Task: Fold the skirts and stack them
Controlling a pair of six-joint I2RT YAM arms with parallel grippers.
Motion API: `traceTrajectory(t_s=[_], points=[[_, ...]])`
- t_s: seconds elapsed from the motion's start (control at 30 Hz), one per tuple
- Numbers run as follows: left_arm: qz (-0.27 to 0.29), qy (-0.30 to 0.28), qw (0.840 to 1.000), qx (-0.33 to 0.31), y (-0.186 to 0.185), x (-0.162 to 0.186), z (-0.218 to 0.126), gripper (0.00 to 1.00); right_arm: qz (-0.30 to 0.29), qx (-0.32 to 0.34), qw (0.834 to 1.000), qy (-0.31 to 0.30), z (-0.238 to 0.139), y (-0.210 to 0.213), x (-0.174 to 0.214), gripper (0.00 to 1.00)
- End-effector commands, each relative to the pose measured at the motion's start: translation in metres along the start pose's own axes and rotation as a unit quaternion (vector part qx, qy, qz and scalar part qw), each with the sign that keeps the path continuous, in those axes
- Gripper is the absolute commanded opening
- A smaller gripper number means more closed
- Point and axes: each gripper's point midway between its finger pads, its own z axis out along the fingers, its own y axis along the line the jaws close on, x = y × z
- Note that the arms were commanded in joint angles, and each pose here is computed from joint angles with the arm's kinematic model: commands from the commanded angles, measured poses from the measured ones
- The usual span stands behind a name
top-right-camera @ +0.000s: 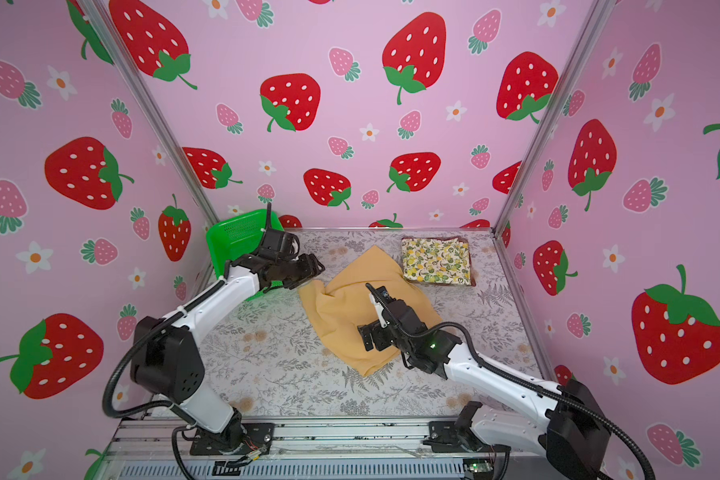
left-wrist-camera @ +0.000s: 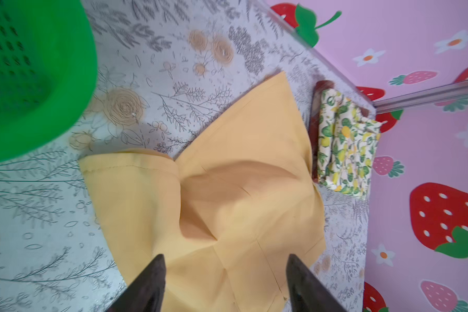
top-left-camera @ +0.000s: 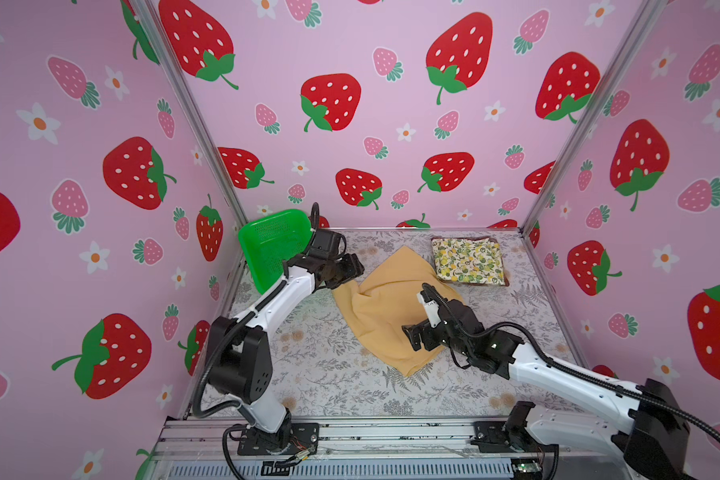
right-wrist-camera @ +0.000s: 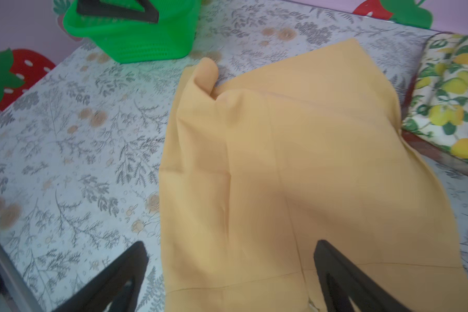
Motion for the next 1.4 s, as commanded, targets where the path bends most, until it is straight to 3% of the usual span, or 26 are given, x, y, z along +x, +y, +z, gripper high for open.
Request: traceTrajectory(t_s=[0.0,0.07,0.23,0.43,0.57,0.73,0.93,1.1,1.37], points=[[-0.005,0.005,1.000,-0.023,0.024,0.019,-0.013,0.86,-0.045,0.024,0.998,0.036,0.010,0.016,0.024,1.00],[-0.011,0.003,1.000,-0.023,0.033,0.027,-0.020,0.91,-0.077,0.026,0.995,0.059,0.017,0.032,0.038,1.00],[-0.037,0.007,0.999,-0.009,0.055,0.044,-0.027,0.92,-0.148,0.040,0.983,0.104,0.030,0.062,0.071,0.98],[-0.052,0.015,0.998,-0.026,0.082,0.060,-0.028,0.94,-0.184,0.038,0.973,0.136,0.034,0.082,0.101,0.89],[-0.064,0.018,0.997,-0.048,0.100,0.069,-0.025,0.94,-0.183,0.035,0.970,0.158,0.035,0.080,0.118,0.80],[-0.066,0.016,0.994,-0.081,0.121,0.075,-0.015,0.94,-0.174,0.023,0.970,0.166,0.031,0.077,0.131,0.80],[-0.081,0.011,0.988,-0.134,0.153,0.080,-0.007,0.92,-0.180,0.021,0.966,0.187,0.029,0.074,0.143,0.73],[-0.090,0.017,0.982,-0.162,0.175,0.083,0.006,0.88,-0.179,0.013,0.964,0.196,0.028,0.074,0.149,0.66],[-0.111,0.033,0.976,-0.186,0.203,0.084,0.038,0.79,-0.173,0.009,0.965,0.195,0.027,0.076,0.148,0.64]])
